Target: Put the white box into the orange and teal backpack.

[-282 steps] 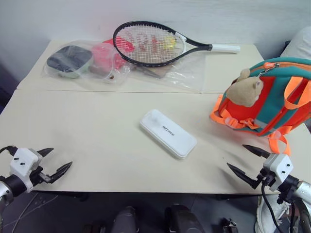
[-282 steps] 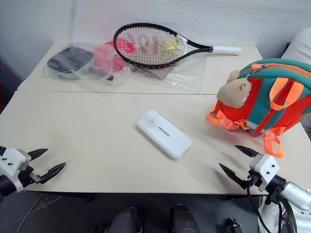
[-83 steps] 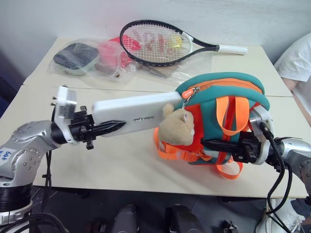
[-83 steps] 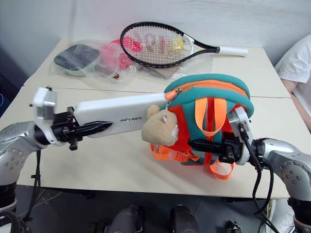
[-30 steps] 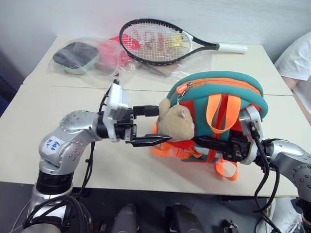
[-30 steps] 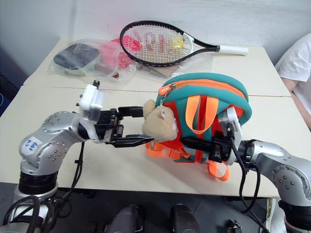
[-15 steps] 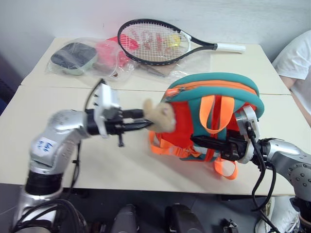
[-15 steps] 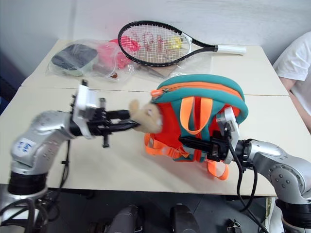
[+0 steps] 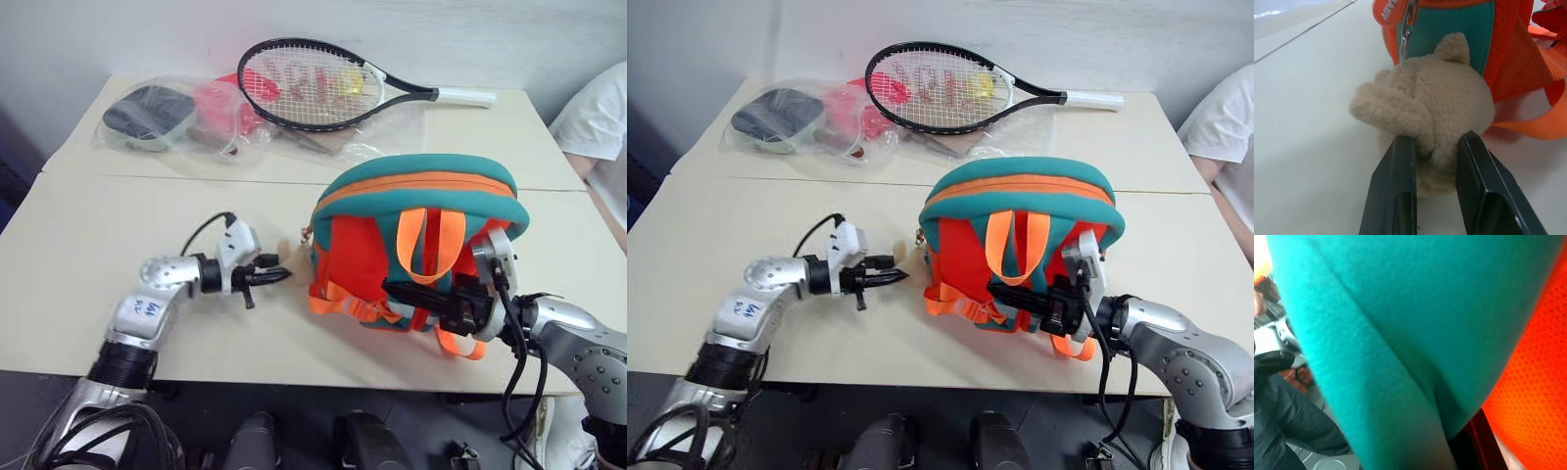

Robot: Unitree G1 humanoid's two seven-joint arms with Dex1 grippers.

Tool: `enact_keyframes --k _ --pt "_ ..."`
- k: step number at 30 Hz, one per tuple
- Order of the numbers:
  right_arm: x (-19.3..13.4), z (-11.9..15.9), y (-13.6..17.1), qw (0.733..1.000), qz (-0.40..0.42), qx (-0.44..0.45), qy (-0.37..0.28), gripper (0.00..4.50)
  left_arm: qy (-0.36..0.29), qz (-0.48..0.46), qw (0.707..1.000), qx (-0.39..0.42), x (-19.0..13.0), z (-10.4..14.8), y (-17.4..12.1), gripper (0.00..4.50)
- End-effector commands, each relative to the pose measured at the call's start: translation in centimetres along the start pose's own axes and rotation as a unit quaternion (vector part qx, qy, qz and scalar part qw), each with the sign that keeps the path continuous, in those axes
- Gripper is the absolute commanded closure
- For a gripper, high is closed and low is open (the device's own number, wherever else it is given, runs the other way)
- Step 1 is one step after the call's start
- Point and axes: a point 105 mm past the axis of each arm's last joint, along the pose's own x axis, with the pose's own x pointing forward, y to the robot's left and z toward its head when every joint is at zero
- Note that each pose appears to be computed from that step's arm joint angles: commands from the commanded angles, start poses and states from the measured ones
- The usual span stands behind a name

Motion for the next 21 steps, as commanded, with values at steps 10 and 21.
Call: enact_keyframes --k 10,21 --pt "-3.1 2.9 -2.7 0.981 -0.099 -0.162 -0.043 2.25 -0.014 0.016 0.998 -0.051 -6.5 1.3 -1.0 1.67" --pt "-15.0 2.3 -5.2 0.934 -0.145 -0.304 0.118 0.01 0.112 0.09 0.989 -0.023 -17.8 -3.3 -2.9 0.22"
